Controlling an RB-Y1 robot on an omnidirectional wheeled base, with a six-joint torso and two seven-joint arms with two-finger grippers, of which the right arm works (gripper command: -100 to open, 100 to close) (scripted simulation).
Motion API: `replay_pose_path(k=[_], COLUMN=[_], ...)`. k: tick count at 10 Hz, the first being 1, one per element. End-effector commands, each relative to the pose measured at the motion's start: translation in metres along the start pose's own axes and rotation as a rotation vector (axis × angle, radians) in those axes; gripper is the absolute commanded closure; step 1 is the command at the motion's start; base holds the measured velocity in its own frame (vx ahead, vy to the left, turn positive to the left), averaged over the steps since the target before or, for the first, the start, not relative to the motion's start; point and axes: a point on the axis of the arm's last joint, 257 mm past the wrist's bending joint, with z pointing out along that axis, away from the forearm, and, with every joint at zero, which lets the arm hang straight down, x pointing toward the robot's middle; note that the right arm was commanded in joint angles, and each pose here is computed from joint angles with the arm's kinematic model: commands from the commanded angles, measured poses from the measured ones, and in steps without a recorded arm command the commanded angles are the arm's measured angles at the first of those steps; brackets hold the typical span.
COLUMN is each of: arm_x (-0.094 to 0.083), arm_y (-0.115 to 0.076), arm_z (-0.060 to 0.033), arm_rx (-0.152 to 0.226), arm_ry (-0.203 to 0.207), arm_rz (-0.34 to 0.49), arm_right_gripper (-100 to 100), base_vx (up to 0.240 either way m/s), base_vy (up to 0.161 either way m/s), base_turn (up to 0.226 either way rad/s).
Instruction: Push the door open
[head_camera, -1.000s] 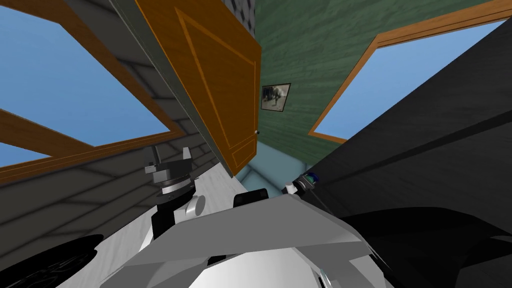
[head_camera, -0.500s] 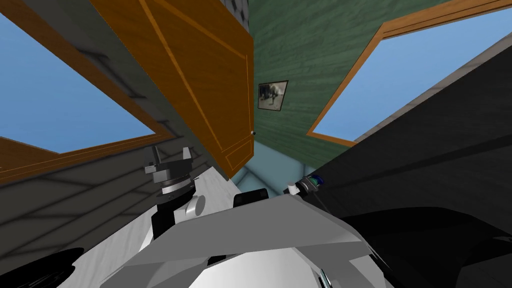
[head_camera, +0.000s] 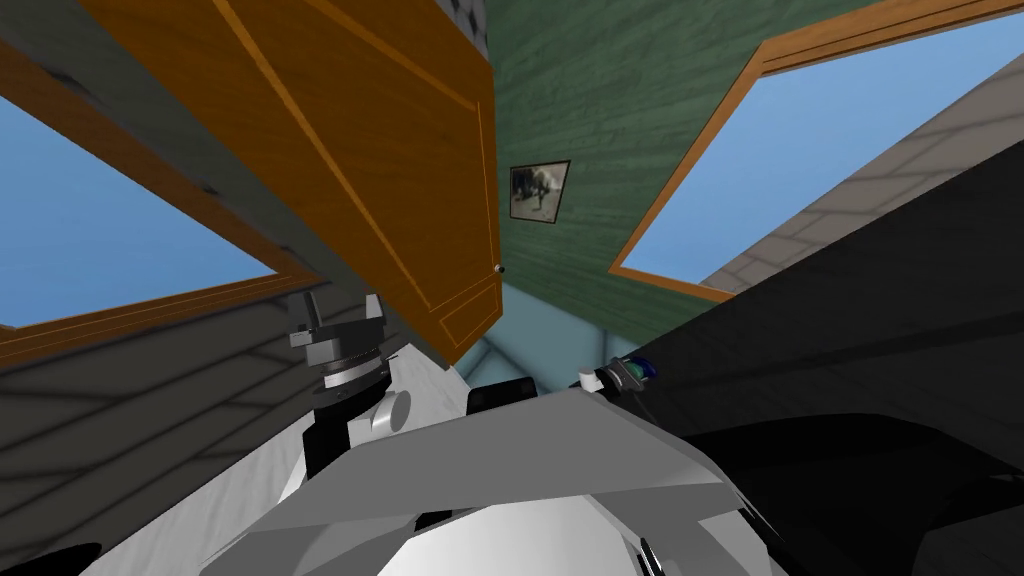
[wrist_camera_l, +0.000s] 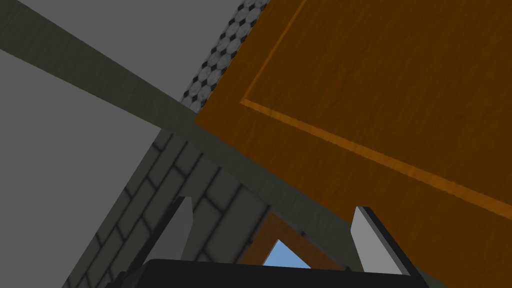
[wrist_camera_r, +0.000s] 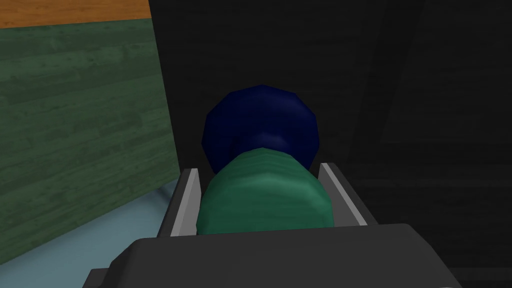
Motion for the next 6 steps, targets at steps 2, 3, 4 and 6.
replay_pose_path(k=[2,3,4,6], arm_x=[0.000,0.000,0.000,0.001], arm_y=[0.031,0.042,0.052,0.067], arm_z=[0.0107,0.0129,0.0148,0.0173], arm_rx=[-0.071,-0.096,-0.121,-0.157], arm_ry=[0.007,0.007,0.007,0.007], arm_rz=[-0.004,-0.004,-0.004,-0.003], arm_right_gripper=[100,100,100,100], base_vx=[0.151,0.128,0.153,0.141], base_vy=[-0.142,-0.162,-0.191,-0.154], base_turn=[-0.077,-0.057,-0.060,-0.058])
